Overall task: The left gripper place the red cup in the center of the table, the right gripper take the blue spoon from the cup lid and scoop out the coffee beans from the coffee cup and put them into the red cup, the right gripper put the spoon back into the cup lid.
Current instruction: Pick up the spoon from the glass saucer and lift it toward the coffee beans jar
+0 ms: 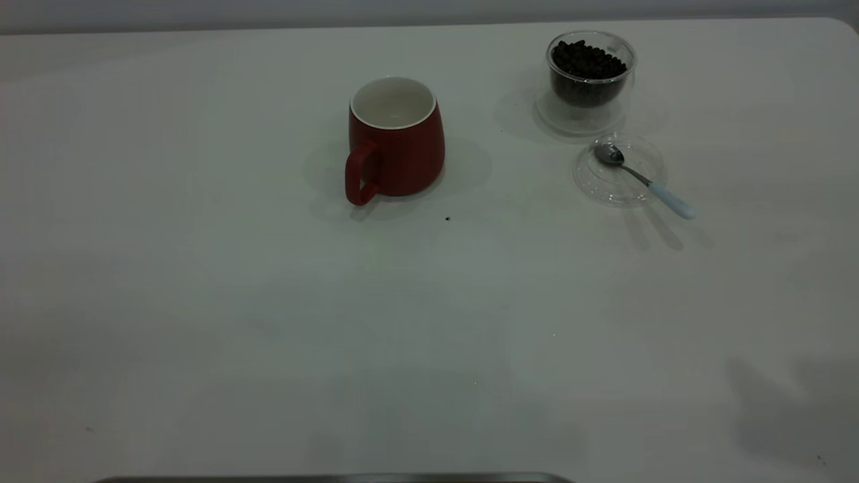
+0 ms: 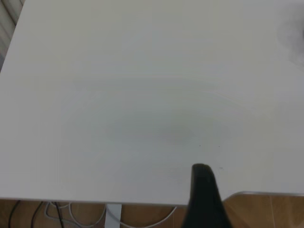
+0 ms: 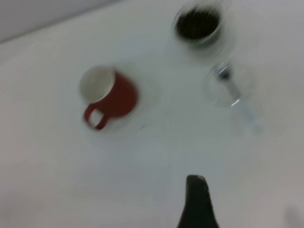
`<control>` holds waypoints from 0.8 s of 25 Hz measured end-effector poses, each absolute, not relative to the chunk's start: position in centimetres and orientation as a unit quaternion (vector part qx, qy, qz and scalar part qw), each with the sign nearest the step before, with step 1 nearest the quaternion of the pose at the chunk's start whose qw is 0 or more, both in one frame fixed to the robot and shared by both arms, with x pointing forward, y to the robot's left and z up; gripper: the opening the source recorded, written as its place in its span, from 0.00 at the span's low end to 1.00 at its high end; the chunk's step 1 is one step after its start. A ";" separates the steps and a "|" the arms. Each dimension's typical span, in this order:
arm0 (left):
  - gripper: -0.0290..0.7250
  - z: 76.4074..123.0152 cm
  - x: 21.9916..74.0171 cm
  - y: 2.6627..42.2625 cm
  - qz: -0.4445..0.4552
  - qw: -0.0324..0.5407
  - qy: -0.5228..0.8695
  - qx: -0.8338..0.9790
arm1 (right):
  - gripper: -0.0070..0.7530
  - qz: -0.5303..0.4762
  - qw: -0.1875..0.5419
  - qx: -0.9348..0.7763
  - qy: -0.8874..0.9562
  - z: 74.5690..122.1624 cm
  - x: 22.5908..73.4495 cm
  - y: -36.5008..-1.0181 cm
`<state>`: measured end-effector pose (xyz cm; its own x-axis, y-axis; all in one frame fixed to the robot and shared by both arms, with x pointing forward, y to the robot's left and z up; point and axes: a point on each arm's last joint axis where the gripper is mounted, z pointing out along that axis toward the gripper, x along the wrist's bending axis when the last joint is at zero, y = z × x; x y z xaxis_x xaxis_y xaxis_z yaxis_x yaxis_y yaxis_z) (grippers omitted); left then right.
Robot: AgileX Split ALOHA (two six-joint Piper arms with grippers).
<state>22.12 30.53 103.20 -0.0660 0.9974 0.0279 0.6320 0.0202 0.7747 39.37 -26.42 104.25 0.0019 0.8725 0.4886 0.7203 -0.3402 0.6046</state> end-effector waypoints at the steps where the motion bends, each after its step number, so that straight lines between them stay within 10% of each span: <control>1: 0.82 103.2 22.1 30.5 0.322 0.284 0.655 0.622 | 0.79 0.416 0.067 0.707 0.568 103.6 40.7 -26.1; 20: 0.82 103.2 22.1 30.5 0.322 0.284 0.655 0.621 | 0.78 0.407 -0.133 0.782 0.453 88.5 53.4 -27.7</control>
<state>22.13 30.53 103.21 -0.0660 0.9974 0.0279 0.6311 0.0201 0.7754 53.37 -27.71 88.52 0.2578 0.6001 0.7572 0.8166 -0.5542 0.1612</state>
